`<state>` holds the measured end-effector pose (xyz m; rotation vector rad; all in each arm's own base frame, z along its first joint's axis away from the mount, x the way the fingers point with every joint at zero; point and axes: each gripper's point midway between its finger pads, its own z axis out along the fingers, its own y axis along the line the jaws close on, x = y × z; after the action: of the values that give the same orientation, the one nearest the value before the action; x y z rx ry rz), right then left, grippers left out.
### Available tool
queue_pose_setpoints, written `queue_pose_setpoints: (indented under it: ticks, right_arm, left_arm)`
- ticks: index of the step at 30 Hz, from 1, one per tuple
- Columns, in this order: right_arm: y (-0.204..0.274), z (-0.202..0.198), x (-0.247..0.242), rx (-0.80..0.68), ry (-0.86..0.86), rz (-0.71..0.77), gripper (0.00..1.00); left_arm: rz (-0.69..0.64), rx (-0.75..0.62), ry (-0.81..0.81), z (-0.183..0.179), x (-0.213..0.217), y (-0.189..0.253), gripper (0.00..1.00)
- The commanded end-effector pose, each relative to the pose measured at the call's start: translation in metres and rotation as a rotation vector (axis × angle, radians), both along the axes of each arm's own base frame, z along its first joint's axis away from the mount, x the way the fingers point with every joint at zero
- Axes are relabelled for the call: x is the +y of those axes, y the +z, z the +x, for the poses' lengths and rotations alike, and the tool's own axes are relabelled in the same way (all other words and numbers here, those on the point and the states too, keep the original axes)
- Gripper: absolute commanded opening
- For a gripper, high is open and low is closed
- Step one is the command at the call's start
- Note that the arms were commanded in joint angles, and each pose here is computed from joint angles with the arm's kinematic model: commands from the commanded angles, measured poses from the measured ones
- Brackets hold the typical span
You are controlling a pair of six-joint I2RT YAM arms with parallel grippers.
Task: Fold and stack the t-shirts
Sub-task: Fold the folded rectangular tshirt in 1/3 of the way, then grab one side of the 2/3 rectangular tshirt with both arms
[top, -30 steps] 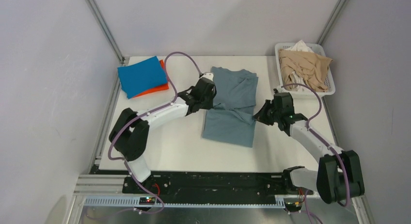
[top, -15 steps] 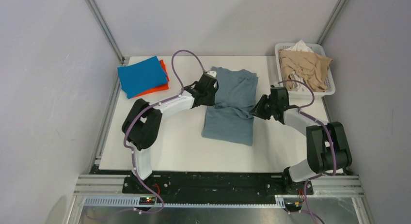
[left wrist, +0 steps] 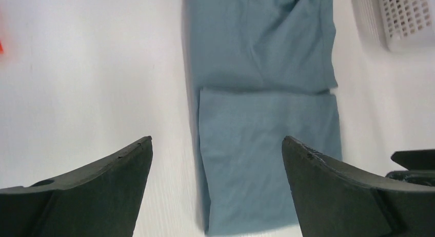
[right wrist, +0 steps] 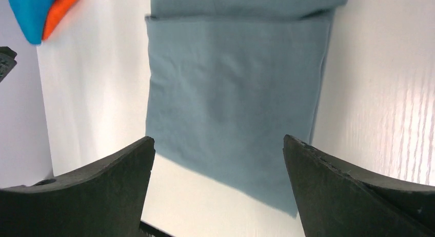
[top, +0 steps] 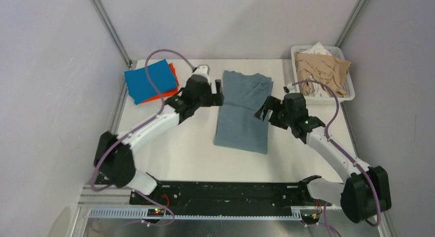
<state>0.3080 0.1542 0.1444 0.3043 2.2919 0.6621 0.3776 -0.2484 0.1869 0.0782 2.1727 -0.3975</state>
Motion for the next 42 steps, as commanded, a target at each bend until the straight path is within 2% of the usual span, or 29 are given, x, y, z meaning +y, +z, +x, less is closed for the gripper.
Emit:
queue_pose_setpoints:
  ticks: [1, 2, 6, 11, 14, 18, 19, 23, 32, 33, 34, 36, 38, 39, 42]
  right_arm:
    - [-0.028, -0.044, -0.005, 0.108, 0.004, -0.026, 0.99]
    - [-0.035, -0.056, -0.003, 0.127, 0.008, -0.007, 0.99]
    - [-0.057, -0.083, -0.002, 0.183, -0.006, 0.041, 0.99]
    - [-0.085, -0.099, 0.006, 0.267, 0.003, 0.109, 0.99]
    - [-0.101, -0.105, 0.002, 0.305, -0.014, 0.089, 0.95]
    - [-0.113, -0.108, -0.005, 0.325, -0.06, 0.074, 0.88]
    - [-0.116, -0.11, -0.006, 0.331, -0.067, 0.079, 0.85]
    - [-0.121, -0.113, -0.006, 0.341, -0.077, 0.097, 0.71]
    - [-0.135, -0.112, -0.01, 0.354, -0.108, 0.086, 0.56]
    - [-0.137, -0.112, -0.012, 0.357, -0.116, 0.079, 0.5]
    - [-0.141, -0.113, -0.012, 0.372, -0.118, 0.073, 0.47]
    - [-0.145, -0.116, -0.01, 0.386, -0.106, 0.068, 0.35]
    - [-0.148, -0.12, -0.008, 0.395, -0.091, 0.062, 0.17]
    - [-0.149, -0.124, -0.008, 0.404, -0.084, 0.059, 0.03]
    - [-0.148, -0.136, -0.008, 0.411, -0.042, 0.038, 0.0]
  left_arm:
    - [-0.074, 0.101, 0.017, -0.047, 0.012, -0.027, 1.0]
    - [-0.05, 0.15, 0.015, -0.063, 0.018, -0.05, 1.0]
    - [-0.076, 0.229, -0.017, -0.102, 0.014, -0.079, 1.0]
    - [-0.131, 0.307, -0.031, -0.119, 0.004, -0.108, 1.0]
    - [-0.193, 0.367, -0.067, -0.131, -0.008, -0.126, 0.95]
    - [-0.198, 0.411, -0.063, -0.134, -0.013, -0.143, 0.74]
    - [-0.196, 0.415, -0.061, -0.134, -0.012, -0.145, 0.66]
    - [-0.177, 0.441, -0.046, -0.136, -0.01, -0.158, 0.47]
    - [-0.154, 0.488, -0.034, -0.142, -0.008, -0.178, 0.21]
    - [-0.145, 0.494, -0.031, -0.143, -0.007, -0.182, 0.18]
    - [-0.141, 0.494, -0.028, -0.142, -0.006, -0.183, 0.1]
    - [-0.131, 0.502, -0.02, -0.143, -0.005, -0.188, 0.01]
    - [-0.133, 0.487, -0.009, -0.141, -0.004, -0.189, 0.0]
    - [-0.134, 0.482, -0.008, -0.144, -0.002, -0.19, 0.0]
    - [-0.11, 0.432, -0.002, -0.153, 0.008, -0.185, 0.0]
